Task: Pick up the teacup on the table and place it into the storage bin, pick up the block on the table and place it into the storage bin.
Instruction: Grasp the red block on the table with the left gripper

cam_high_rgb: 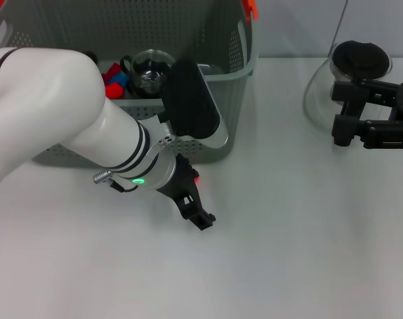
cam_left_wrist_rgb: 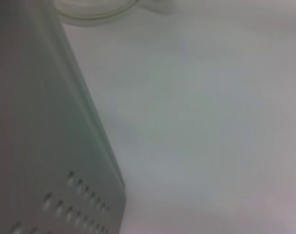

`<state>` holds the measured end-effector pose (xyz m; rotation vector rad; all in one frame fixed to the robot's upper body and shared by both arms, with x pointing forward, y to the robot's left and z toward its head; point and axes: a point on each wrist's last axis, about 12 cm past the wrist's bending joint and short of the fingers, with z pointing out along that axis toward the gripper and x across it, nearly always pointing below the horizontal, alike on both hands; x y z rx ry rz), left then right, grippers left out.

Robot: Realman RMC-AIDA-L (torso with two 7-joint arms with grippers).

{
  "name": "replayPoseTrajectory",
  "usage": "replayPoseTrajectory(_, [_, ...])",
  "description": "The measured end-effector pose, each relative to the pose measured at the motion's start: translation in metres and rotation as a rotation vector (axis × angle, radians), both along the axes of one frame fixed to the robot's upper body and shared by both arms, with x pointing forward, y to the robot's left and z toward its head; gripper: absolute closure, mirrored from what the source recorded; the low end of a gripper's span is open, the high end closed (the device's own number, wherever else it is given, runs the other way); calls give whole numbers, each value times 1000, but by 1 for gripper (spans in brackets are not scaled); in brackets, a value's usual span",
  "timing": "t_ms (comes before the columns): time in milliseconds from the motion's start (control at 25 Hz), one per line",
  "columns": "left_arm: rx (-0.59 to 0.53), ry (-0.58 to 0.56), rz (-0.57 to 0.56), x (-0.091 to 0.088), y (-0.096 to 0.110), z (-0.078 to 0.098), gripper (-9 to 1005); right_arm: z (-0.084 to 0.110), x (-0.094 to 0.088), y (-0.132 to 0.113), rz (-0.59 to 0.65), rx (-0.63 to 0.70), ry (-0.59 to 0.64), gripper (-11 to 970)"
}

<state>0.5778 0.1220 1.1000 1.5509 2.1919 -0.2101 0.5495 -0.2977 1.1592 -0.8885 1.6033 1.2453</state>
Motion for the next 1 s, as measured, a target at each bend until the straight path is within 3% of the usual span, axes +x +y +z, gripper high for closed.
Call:
replayPoseTrajectory(520, [-22, 11, -6, -4, 0, 9, 47, 0, 0, 0, 0, 0, 1, 15])
replayPoseTrajectory(1000, [-16, -20, 33, 2, 2, 3, 47, -2, -2, -1, -3, 2, 5, 15])
